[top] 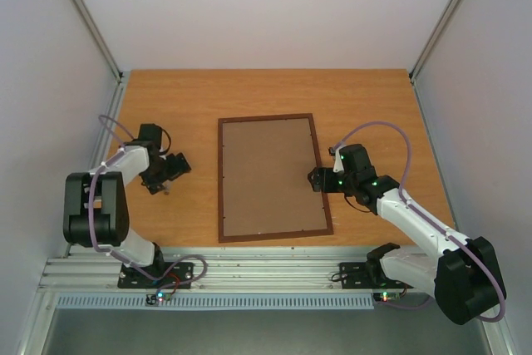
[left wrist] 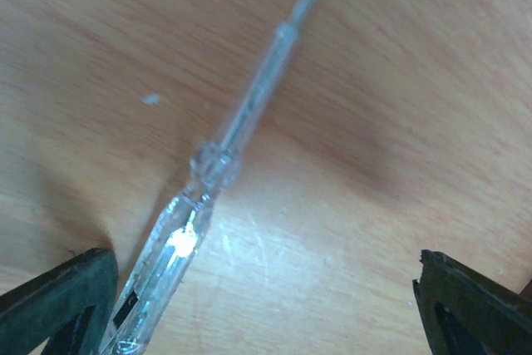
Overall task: Take the photo out of the frame
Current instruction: Pick up the screwdriver from the center of the board.
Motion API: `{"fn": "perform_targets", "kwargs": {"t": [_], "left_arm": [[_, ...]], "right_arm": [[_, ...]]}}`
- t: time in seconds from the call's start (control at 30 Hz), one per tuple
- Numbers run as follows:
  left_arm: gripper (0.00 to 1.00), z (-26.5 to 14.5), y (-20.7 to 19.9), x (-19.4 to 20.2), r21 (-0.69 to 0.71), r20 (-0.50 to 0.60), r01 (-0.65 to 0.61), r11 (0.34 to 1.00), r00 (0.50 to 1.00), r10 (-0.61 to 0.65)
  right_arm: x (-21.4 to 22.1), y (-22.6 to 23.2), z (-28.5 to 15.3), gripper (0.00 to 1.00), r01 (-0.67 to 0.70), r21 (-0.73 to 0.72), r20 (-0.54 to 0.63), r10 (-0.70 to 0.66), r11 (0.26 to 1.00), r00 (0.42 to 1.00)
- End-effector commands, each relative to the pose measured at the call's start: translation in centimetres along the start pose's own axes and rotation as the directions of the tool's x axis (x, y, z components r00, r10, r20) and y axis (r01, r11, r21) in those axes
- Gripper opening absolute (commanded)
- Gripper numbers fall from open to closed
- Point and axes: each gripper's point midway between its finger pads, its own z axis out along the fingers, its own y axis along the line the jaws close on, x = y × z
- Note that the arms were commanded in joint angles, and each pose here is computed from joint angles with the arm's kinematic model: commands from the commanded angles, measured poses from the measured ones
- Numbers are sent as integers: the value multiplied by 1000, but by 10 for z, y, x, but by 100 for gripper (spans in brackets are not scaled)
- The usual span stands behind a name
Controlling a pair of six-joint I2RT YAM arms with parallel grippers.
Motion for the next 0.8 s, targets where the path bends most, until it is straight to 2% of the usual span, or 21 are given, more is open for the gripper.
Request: {"fn": "perform_targets", "kwargs": {"t": [0.0, 0.3, 0.53, 0.77], "left_arm": [[97, 0, 2, 12, -53, -23, -14, 999, 1000, 13], [80, 4, 13, 6, -160, -24, -62, 985, 998, 59], [59, 13, 14, 1, -190, -51, -98, 977, 995, 90], [43, 18, 9, -8, -193, -62, -111, 975, 993, 101]], "right_arm": [[-2, 2, -2, 83, -5, -3, 23, 5, 1000, 1000], [-1, 1, -2, 83, -4, 0, 20, 4, 1000, 1000], [-2, -1, -2, 83, -1, 10, 21, 1, 1000, 1000], [-1, -2, -2, 83, -2, 19, 19, 2, 1000, 1000]]}}
